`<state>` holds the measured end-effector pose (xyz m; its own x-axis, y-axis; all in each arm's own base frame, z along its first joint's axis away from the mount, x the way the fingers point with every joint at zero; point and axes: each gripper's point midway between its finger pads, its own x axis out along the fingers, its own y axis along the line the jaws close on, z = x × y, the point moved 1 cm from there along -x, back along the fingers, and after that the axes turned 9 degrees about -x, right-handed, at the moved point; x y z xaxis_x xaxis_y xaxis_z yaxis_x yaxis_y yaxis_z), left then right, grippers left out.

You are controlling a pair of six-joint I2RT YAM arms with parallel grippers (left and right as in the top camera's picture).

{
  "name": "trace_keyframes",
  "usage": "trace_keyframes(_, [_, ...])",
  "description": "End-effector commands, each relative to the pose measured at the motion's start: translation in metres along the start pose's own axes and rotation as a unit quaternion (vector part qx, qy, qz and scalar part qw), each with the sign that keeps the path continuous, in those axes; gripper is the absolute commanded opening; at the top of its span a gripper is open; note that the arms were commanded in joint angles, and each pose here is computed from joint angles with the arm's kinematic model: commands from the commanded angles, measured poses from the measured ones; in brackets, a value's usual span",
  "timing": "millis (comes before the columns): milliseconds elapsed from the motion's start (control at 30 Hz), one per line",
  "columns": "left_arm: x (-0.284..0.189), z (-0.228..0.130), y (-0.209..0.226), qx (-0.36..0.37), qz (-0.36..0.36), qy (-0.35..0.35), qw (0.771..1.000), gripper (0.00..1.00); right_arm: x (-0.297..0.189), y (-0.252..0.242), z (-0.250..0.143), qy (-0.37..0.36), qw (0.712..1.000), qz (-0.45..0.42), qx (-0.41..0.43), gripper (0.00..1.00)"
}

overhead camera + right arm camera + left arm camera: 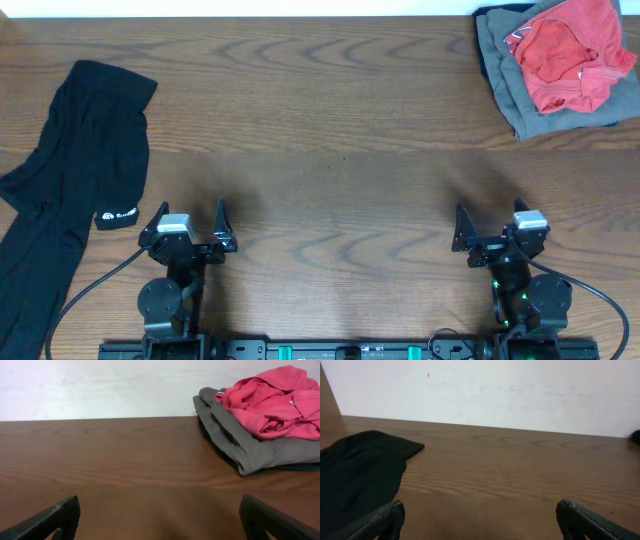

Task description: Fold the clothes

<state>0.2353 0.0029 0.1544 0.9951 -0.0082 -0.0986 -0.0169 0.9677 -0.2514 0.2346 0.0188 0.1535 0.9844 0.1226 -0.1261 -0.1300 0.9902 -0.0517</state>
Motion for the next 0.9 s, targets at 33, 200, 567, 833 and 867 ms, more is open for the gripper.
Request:
trace_keyframes(33, [0.0007,-0.0154,0.0031,0.001,0.003,0.027,1.000,0.98,0.0008,0.0020,-0.0034,0.005,1.000,0.003,0.004,0.99])
trace_keyframes(200, [0.0007,-0.0154,0.0031,0.001,0.003,0.027,1.000,0.98,0.0008,0.0020,-0.0034,0.005,1.000,0.003,0.004,0.99])
trace_keyframes(567, [0.0007,-0.0153,0.0031,0.001,0.003,0.027,1.000,0.98,0.0008,0.0019,-0.0034,0.005,1.000,0.003,0.004,0.99])
trace_keyframes(833, [0.0010,-0.0060,0.0006,0.002,-0.002,0.007,1.000,0.98,0.0008,0.0040,0.0018,-0.007,1.000,0.009,0.003,0.99])
trace_keyframes(867, [0.0010,-0.0056,-0.0021,0.000,-0.010,0.007,1.000,0.98,0.0008,0.0041,0.0021,-0.007,1.000,0.010,0.003,0.99])
